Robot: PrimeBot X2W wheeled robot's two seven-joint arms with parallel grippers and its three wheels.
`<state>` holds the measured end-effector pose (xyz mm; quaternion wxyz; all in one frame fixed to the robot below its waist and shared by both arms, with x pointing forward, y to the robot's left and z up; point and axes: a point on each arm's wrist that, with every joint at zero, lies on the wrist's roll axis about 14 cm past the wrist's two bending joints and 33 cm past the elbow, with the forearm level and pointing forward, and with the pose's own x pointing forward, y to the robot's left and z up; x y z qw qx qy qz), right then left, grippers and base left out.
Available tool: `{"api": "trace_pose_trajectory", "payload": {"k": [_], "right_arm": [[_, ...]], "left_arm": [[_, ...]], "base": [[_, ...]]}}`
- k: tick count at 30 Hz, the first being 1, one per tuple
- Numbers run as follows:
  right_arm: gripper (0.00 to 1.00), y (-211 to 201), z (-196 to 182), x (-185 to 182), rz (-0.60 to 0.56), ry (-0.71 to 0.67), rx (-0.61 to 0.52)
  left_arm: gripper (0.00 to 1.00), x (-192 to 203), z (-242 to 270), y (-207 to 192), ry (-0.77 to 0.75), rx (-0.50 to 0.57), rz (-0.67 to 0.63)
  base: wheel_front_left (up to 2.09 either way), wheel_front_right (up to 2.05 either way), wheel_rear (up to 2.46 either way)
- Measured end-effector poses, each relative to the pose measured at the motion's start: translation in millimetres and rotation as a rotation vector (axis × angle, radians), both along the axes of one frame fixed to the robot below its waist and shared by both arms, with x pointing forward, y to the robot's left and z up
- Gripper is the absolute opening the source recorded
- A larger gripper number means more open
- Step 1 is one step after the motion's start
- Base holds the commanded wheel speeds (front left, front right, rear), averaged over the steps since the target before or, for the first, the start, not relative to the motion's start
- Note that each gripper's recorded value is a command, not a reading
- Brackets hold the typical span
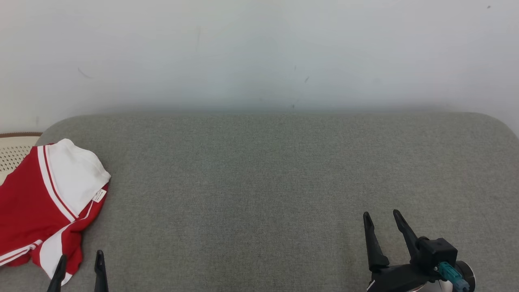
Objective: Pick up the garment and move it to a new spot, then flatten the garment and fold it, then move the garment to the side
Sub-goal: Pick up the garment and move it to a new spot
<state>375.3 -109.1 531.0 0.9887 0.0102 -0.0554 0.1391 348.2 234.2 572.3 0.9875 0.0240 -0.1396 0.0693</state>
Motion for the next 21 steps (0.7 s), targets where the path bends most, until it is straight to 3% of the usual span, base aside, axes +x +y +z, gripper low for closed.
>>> {"api": "trace_pose_trajectory", "payload": {"k": [10,21], "right_arm": [[1.00,1.2,-2.9,-0.4,0.003,0.013,0.015],[1.00,37.0,-7.6,4.4,0.107,0.030,0.025]], "left_arm": [[1.00,-2.6,-1.8,2.4,0.004,-0.007,0.006],[1.00,-34.2,-10.0,42.7,0.027,-0.002,0.140]], "base": [[0.00,0.00,0.00],[0.00,0.00,0.00]]}}
